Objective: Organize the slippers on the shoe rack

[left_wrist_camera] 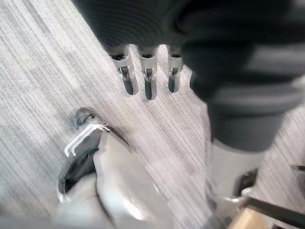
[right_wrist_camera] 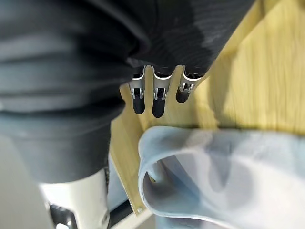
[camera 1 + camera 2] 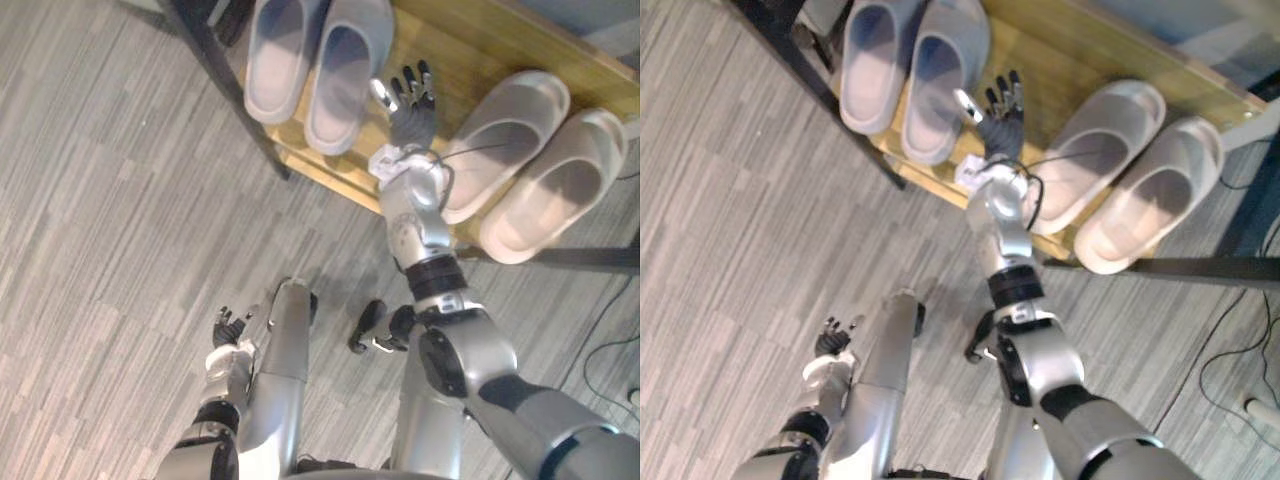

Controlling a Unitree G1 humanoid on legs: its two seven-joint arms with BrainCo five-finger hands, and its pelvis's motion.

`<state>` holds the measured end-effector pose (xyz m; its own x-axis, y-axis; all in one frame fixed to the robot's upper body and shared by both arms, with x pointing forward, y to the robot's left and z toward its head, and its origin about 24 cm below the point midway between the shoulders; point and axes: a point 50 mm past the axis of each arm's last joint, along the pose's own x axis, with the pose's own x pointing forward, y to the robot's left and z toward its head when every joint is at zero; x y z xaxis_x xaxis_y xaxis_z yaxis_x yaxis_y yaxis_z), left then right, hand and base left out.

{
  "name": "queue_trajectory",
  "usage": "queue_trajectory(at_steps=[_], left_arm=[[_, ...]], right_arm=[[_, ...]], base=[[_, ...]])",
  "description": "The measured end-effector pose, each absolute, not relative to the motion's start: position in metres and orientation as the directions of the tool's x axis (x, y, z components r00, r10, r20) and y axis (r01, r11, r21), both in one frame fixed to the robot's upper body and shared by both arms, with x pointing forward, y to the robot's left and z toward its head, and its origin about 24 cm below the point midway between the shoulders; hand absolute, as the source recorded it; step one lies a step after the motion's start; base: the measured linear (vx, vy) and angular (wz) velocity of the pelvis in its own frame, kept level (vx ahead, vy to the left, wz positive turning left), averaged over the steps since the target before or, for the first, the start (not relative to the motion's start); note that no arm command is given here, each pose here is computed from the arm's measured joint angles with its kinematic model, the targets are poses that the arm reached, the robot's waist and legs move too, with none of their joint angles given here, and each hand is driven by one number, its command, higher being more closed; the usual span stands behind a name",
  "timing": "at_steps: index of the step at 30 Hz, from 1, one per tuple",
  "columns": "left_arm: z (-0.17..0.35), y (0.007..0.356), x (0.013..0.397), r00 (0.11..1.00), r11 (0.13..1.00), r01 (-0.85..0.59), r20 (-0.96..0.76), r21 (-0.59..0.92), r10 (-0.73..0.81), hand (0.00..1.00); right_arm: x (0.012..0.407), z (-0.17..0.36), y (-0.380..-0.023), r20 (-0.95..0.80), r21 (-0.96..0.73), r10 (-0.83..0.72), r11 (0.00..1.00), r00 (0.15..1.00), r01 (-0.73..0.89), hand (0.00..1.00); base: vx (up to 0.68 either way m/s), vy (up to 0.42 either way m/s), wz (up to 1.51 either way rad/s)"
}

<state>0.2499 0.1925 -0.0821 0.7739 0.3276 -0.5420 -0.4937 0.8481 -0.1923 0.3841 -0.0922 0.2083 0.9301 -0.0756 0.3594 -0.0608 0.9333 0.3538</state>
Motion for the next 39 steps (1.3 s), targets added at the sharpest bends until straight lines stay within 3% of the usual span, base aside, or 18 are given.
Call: queue_trajectory(at_steps=[8,13,18,22,26,31,36,39], left_arm=[[-0.104,0.194,0.216,0.745,0.873,-0.463,-0.601,-0.153,0.29,0.0],[-0.122,0.181,0.186,0.719,0.927,-0.359,-0.665,-0.108,0.201,0.0],[-0.139,0.16,0.159,0.671,0.98,-0.19,-0.737,-0.064,0.082,0.0],[-0.146,0.151,0.146,0.63,0.995,-0.093,-0.776,-0.038,0.029,0.0],[-0.15,0.156,0.137,0.607,0.998,-0.055,-0.794,-0.008,0.027,0.0],[-0.152,0.164,0.129,0.591,0.999,-0.004,-0.806,0.036,0.031,0.0],[-0.152,0.166,0.127,0.587,0.999,0.006,-0.809,0.044,0.032,0.0],[-0.144,0.159,0.142,0.625,0.997,0.069,-0.78,0.046,-0.007,0.0]], right_arm=[[0.348,0.153,-0.093,0.339,0.16,0.089,0.976,0.937,-0.15,0.0],[0.305,0.1,-0.087,0.244,0.106,0.214,0.964,0.946,-0.245,0.0],[0.261,0.043,-0.097,0.07,0.01,0.26,0.965,0.963,-0.261,0.0],[0.232,-0.015,-0.132,-0.176,-0.069,0.195,0.975,0.965,-0.209,0.0],[0.2,-0.062,-0.167,-0.4,-0.081,0.062,0.991,0.914,-0.103,0.0],[0.155,-0.114,-0.186,-0.642,-0.061,-0.022,0.998,0.766,-0.023,0.0],[0.121,-0.14,-0.196,-0.766,-0.028,-0.088,0.994,0.636,0.104,0.0],[0.112,-0.144,-0.201,-0.785,-0.023,-0.108,0.989,0.61,0.145,0.0]], base=[[0.08,0.016,-0.24],[0.15,0.078,-0.24],[0.14,0.068,-0.12],[0.07,0.062,-0.02],[0.0,0.082,-0.02],[-0.06,0.05,-0.08],[-0.07,0.001,-0.12],[-0.06,-0.01,-0.12]])
